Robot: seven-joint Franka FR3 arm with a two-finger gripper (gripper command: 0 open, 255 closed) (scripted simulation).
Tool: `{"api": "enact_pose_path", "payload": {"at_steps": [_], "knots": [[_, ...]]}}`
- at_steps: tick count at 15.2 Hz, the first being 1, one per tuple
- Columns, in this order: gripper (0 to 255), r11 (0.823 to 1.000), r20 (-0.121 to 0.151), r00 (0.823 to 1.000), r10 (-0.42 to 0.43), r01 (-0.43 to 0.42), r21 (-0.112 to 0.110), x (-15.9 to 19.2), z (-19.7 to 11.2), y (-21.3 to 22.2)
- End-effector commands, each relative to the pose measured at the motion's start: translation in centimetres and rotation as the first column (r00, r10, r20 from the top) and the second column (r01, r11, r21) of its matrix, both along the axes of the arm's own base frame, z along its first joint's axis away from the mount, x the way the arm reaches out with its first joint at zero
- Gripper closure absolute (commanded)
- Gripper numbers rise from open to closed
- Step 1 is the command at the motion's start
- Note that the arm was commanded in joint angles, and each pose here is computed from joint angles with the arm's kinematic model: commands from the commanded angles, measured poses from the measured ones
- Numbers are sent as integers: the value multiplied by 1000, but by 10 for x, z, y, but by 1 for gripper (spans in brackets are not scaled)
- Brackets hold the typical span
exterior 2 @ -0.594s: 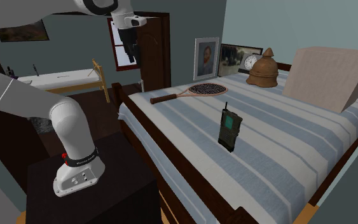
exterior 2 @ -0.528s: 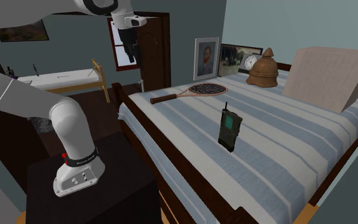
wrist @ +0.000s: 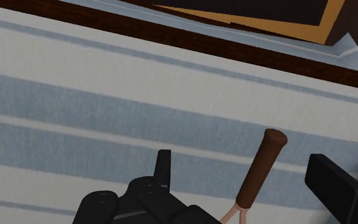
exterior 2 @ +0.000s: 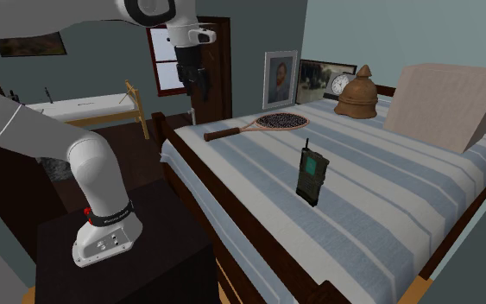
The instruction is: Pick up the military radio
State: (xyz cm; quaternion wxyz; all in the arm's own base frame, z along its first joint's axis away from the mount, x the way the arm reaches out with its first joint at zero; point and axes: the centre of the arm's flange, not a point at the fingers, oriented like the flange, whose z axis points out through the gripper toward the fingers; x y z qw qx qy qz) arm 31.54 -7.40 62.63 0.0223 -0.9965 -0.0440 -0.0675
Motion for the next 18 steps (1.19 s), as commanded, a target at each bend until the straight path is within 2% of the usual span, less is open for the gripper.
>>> {"api": "enact_pose_path", "payload": {"at_steps": [1, 5, 9, 13, 18], "knots": [[0, 999, -9, 999, 47, -47, -11, 6, -6, -29], [0, 991, -27, 991, 133, -134, -30, 19, -17, -78], [0, 975, -48, 975, 217, -220, -46, 37, -26, -126], [0, 951, -69, 952, 300, -304, -61, 58, -35, -172], [0, 910, -97, 912, 399, -406, -77, 90, -45, -228]]}}
